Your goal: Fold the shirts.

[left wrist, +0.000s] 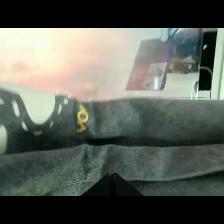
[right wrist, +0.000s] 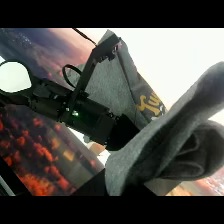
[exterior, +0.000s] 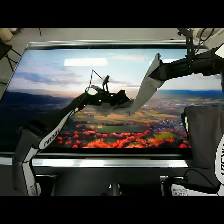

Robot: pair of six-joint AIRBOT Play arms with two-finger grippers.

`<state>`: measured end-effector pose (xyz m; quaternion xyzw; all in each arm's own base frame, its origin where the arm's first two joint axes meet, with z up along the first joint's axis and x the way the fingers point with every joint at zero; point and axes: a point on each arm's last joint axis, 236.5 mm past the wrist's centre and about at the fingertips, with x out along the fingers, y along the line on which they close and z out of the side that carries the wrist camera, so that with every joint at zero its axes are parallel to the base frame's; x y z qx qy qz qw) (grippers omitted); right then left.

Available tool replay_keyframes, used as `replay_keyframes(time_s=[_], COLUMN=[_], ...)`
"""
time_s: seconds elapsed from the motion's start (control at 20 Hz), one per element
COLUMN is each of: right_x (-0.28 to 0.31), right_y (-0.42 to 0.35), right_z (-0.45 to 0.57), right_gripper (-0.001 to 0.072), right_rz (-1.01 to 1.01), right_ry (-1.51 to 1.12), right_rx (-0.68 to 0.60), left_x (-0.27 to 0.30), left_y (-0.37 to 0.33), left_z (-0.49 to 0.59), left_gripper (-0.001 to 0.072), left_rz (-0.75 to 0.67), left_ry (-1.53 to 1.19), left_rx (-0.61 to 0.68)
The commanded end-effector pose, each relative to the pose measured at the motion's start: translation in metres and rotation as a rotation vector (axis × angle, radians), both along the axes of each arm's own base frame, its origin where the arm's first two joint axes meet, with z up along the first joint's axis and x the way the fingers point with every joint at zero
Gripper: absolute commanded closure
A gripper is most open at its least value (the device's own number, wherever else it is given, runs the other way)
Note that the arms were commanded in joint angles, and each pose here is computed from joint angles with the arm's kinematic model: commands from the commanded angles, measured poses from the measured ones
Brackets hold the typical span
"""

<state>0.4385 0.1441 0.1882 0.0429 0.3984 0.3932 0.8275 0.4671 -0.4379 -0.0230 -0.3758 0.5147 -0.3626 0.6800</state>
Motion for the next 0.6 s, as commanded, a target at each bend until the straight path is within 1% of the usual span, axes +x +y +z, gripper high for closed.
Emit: replay_keyframes(time_s=[0.0,0.15,0.25,0.35,0.45,0.5,0.55], right_x=[0.013,0.034,0.044,0.047,0.046,0.045,0.043], right_y=[0.03,0.085,0.135,0.189,0.23,0.245,0.253], right_z=[0.004,-0.019,-0.043,-0.074,-0.114,-0.137,-0.154], right_gripper=[0.0692,0.0691,0.0691,0.069,0.0688,0.0659,0.049], right_rz=[0.002,0.023,0.04,0.059,0.066,0.06,0.055], right_ry=[-0.055,-0.072,-0.037,0.014,0.079,0.119,0.167], right_rx=[0.028,0.065,0.144,0.226,0.275,0.287,0.306], left_x=[0.042,0.085,0.092,0.084,0.072,0.068,0.066], left_y=[0.065,0.192,0.269,0.326,0.355,0.363,0.366], left_z=[0.051,0.129,0.183,0.23,0.259,0.267,0.269], left_gripper=[0.069,0.0689,0.0689,0.0689,0.0688,0.0688,0.0688], left_rz=[0.053,0.233,0.357,0.45,0.498,0.509,0.51], left_ry=[-0.195,-0.368,-0.463,-0.53,-0.564,-0.575,-0.579], left_rx=[0.096,0.283,0.369,0.413,0.425,0.432,0.446])
